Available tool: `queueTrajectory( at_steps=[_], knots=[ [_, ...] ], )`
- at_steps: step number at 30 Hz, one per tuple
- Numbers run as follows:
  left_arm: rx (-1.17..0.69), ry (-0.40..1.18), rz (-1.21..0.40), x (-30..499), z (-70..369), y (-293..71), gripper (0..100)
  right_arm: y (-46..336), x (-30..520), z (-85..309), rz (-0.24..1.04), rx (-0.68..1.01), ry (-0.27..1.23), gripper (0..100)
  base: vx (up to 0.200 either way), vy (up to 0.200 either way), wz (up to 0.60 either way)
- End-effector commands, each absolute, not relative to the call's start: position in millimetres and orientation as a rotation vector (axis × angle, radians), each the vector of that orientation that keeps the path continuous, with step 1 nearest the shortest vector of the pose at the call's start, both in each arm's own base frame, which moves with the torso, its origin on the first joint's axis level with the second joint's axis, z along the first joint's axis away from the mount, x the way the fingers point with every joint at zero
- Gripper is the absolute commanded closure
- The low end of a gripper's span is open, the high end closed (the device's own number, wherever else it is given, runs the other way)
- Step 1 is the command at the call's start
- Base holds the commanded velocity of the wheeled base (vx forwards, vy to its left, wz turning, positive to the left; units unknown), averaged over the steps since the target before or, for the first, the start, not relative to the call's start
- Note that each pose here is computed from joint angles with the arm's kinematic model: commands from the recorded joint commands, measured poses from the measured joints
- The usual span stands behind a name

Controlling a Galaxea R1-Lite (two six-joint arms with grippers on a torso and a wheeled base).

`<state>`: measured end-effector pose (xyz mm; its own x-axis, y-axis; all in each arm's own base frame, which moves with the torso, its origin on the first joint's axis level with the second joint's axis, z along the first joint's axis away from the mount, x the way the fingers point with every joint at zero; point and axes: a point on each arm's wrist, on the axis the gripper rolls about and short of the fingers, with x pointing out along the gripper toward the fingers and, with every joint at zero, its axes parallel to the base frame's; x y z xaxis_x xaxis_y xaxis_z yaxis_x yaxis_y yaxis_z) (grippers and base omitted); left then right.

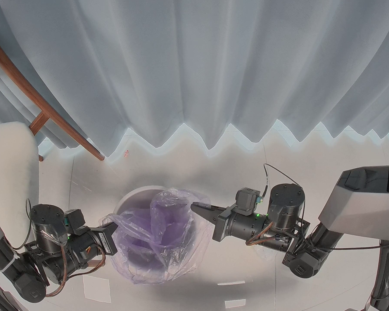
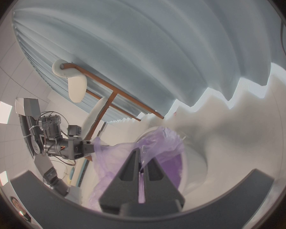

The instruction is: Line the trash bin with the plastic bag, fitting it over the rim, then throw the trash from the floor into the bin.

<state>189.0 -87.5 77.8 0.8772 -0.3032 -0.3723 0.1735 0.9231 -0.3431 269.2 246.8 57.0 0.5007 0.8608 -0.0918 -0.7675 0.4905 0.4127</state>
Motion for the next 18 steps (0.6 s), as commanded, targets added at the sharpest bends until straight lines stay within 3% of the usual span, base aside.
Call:
queueTrajectory(
  at_steps=[1,12,18],
  knots=[
    [-0.323,0.422,-0.196,203.0,75.1,-79.4,100,241.3,291.7,56.2,0.977,0.338,0.257,100,0.000,0.000,0.00],
    [-0.376,0.307,-0.032,239.4,86.8,-43.6,100,234.1,336.1,75.9,0.931,0.377,0.073,100,0.000,0.000,0.00],
    [-0.378,0.301,-0.003,240.0,87.1,-36.5,100,233.3,337.1,79.3,0.933,0.383,0.044,100,0.000,0.000,0.00]
  ],
)
